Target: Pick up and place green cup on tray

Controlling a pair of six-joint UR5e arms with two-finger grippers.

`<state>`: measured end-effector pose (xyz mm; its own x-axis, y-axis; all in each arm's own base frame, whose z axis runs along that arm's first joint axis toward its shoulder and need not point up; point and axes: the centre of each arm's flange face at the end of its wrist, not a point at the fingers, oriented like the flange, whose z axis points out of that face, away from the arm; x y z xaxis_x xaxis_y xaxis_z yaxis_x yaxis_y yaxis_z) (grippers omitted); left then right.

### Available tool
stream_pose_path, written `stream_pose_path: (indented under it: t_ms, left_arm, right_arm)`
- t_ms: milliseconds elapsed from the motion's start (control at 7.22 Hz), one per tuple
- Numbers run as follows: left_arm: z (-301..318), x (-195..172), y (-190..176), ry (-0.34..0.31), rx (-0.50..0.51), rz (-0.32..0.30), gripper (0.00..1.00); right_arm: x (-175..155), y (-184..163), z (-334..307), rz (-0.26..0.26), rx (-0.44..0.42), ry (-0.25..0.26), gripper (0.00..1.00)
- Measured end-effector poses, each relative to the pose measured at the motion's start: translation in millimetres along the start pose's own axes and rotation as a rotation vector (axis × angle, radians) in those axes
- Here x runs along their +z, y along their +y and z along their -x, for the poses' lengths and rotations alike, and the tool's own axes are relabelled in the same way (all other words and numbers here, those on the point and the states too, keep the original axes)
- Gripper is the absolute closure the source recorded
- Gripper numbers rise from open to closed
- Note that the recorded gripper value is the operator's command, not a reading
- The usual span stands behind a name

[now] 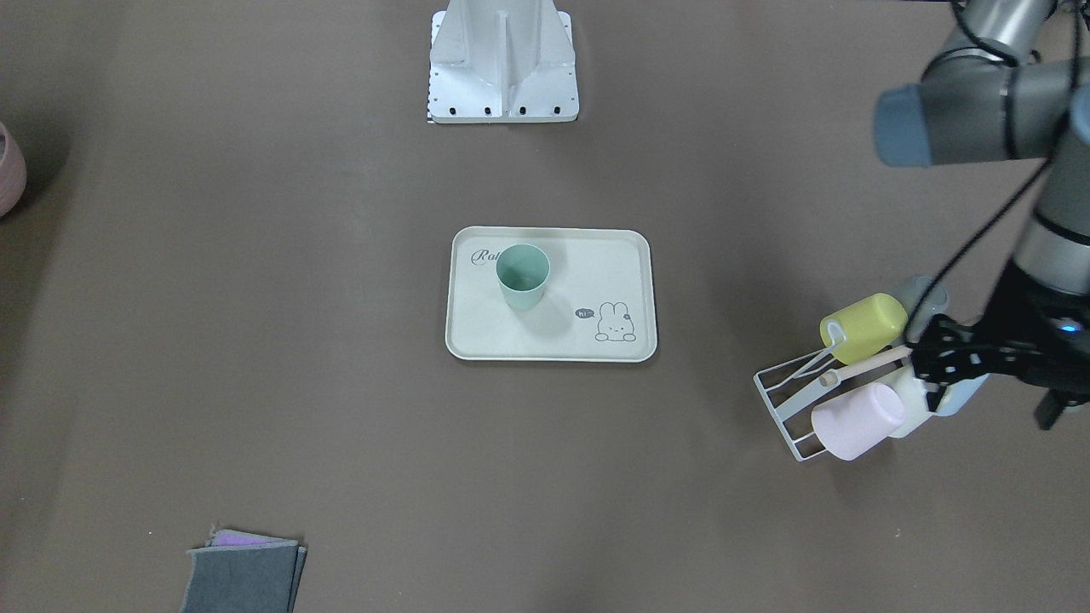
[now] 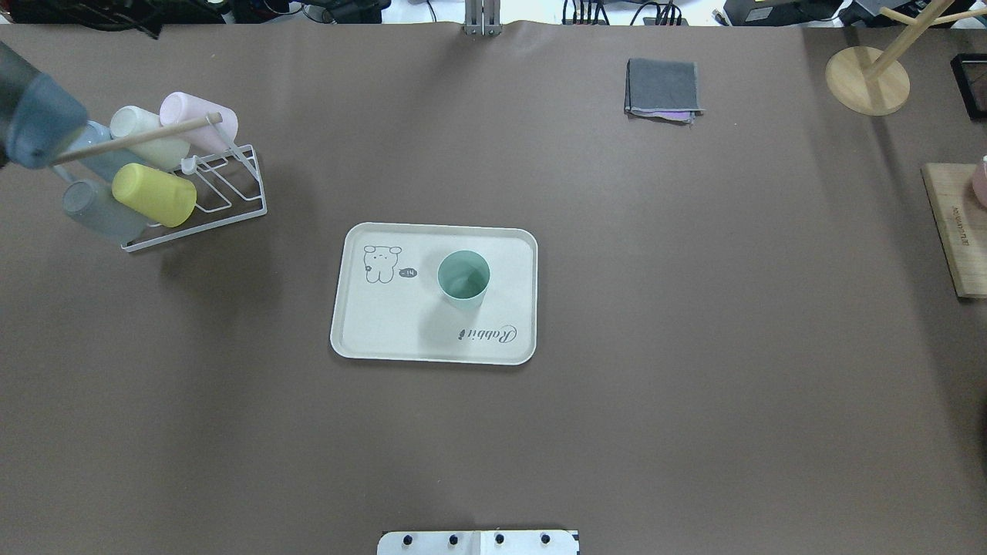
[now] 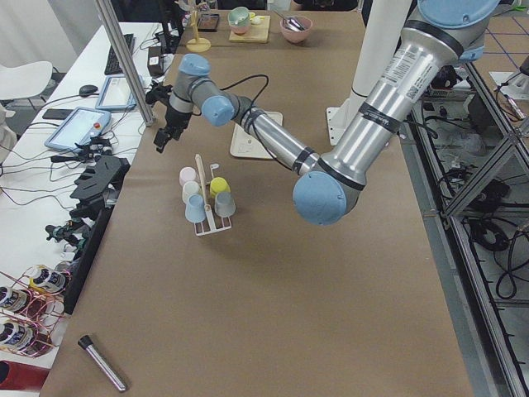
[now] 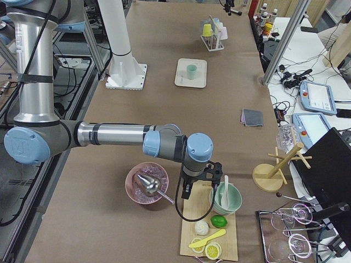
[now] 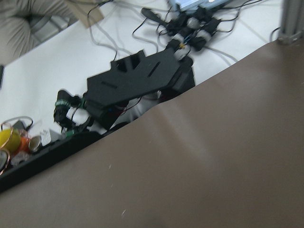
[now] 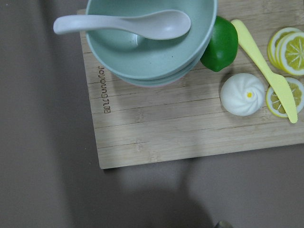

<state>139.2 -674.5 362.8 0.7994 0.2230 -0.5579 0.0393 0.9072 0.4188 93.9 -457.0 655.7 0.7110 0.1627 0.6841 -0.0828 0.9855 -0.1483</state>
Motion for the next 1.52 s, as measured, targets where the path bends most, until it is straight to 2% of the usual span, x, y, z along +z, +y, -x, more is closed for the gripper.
stream_pose_path:
  t_ms: [277,554,692,969,1523]
  left_arm:
    - [138,33,72,0.059,-0.230,0.167,0.02]
    - [221,48,161,0.120,-0.349,0.251,0.02]
    - [247,47,198,0.166,-0.359,0.265,0.02]
    - [274,40,239,0.201,-0.374,0.270,0.02]
    - [294,24,253,0.187,-0.392,0.245,0.02]
  right_arm:
    - [2,-3,3,-0.007,-0.015,0.000,0.00]
    - [1,-3,6,-0.010,-0.025,-0.001,0.00]
    - [2,-1,5,-0.009,-0.026,-0.002,0.00]
    - [4,2,2,-0.006,-0.031,-0.001,0.00]
    - [1,2,4,-0.022,-0.039,0.004,0.00]
